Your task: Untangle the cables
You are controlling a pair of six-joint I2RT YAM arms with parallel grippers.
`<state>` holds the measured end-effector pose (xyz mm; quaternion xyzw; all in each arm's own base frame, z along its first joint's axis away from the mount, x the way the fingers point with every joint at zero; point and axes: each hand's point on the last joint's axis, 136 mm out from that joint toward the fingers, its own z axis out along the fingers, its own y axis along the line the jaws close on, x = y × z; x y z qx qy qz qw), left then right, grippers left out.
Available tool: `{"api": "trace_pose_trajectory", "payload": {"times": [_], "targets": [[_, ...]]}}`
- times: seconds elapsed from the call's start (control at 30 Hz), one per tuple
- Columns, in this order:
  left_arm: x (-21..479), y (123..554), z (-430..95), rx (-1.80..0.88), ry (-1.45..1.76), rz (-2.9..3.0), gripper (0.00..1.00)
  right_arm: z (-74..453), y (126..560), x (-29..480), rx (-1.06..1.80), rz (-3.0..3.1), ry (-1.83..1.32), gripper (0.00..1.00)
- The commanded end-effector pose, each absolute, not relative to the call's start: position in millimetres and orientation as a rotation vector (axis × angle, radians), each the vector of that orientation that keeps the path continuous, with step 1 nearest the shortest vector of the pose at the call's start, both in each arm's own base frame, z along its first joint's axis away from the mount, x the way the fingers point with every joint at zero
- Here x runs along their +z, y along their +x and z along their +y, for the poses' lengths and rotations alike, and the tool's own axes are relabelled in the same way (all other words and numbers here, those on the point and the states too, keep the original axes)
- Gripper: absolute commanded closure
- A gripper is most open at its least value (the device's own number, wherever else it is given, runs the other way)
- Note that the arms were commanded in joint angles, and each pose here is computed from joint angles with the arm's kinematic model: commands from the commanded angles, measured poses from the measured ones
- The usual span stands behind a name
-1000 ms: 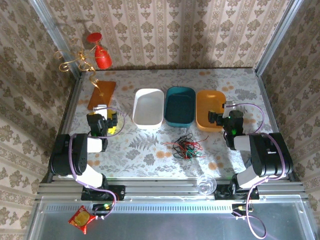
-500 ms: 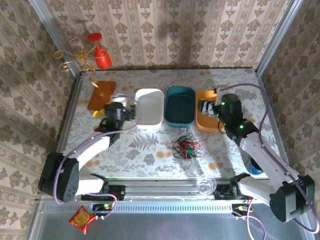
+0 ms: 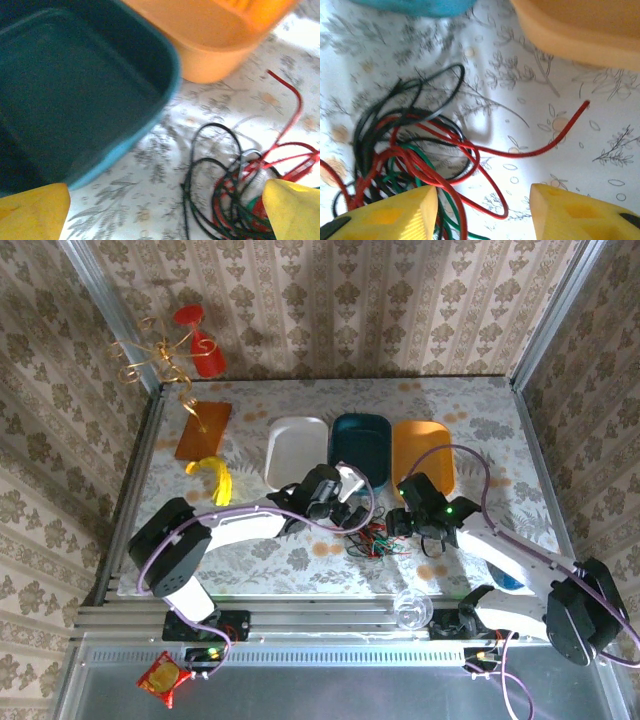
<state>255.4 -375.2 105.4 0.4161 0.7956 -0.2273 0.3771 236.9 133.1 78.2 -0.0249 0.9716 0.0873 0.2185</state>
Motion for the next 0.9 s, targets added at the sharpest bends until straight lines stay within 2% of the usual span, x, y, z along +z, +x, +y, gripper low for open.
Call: {"api": "trace_pose_trajectory", "payload": {"times": [0.0, 0.37, 0.53, 0.67, 0.77, 0.87], "targets": [[110, 239, -393, -0.649, 1.208, 1.985, 0.0, 137, 225, 64, 0.287, 2.752, -0.031, 0.54], [90, 220, -405, -0.722, 1.366, 2.029, 0.0, 149, 233, 71, 0.353, 2.722, -0.086, 0.93], [72, 214, -406, -0.702, 1.431, 2.057, 0.0, 149, 245, 93, 0.363, 2.621, -0.058, 0.97], [50, 217, -400, -0.634, 1.456, 2.104, 0.05, 143, 257, 105, 0.362, 2.521, 0.036, 0.99], [37, 220, -396, -0.588, 1.46, 2.139, 0.11, 141, 262, 113, 0.377, 2.463, 0.082, 1.0], [28, 220, -394, -0.568, 1.467, 2.156, 0.24, 134, 263, 119, 0.358, 2.424, 0.133, 1.0]]}}
